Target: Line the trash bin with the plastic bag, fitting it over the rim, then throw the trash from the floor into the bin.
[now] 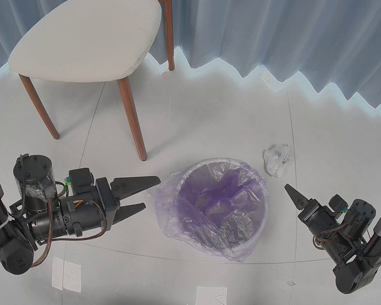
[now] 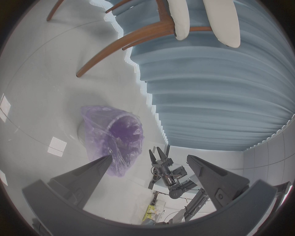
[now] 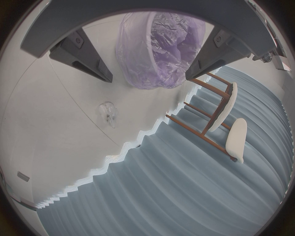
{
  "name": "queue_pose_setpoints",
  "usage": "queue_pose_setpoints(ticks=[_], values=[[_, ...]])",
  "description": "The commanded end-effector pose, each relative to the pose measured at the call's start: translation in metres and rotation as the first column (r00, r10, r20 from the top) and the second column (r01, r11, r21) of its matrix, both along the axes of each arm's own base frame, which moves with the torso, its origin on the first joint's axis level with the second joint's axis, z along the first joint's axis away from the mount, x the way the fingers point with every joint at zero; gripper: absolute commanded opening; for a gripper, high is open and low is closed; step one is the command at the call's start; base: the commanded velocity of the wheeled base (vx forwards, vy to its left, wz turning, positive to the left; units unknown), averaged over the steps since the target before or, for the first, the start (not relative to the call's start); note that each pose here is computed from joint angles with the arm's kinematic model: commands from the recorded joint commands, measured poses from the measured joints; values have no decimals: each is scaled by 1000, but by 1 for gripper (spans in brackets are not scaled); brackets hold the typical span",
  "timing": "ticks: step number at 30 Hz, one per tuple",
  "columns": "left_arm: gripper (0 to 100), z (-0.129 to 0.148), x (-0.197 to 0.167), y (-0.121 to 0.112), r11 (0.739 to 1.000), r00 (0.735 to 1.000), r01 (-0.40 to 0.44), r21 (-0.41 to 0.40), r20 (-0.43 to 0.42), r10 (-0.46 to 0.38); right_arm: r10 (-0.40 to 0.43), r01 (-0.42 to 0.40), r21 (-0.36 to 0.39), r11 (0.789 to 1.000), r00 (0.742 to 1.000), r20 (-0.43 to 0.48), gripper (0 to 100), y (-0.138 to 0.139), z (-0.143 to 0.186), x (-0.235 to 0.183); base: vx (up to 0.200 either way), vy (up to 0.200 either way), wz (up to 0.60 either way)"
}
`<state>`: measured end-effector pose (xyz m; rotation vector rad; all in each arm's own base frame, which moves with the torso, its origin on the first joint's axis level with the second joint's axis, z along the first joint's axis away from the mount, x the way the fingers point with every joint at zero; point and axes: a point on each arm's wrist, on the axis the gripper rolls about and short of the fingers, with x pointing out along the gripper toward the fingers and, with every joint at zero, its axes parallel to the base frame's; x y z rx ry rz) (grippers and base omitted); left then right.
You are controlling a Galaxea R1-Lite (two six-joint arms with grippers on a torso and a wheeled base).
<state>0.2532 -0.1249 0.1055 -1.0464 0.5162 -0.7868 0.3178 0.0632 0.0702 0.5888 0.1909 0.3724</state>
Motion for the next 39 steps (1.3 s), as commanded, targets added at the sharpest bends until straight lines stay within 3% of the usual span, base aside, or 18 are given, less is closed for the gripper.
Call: queue_pose_setpoints(ticks=[1, 8, 26, 34, 39], values=[[100, -7, -5, -11, 999, 999, 41, 12, -27, -41, 5, -5, 3, 1000, 1000, 21, 100, 1, 4, -2, 0, 0, 0], [100, -26, -4, -23, 997, 995, 64, 39, -81, -61, 5, -5, 1, 1000, 1000, 24, 100, 1, 4, -2, 0, 0, 0], [100, -33, 3, -34, 996, 993, 80, 41, -87, -76, 16, -16, -2, 1000, 1000, 18, 100, 4, 3, -4, 0, 0, 0], [100, -77, 6, -46, 988, 973, 116, 102, -210, -92, 16, -16, -4, 1000, 1000, 6, 100, 5, -1, -3, 0, 0, 0], [100, -91, 16, -51, 990, 973, 83, 117, -225, -55, 16, -16, -6, 1000, 1000, 4, 100, 5, -2, -2, 0, 0, 0]])
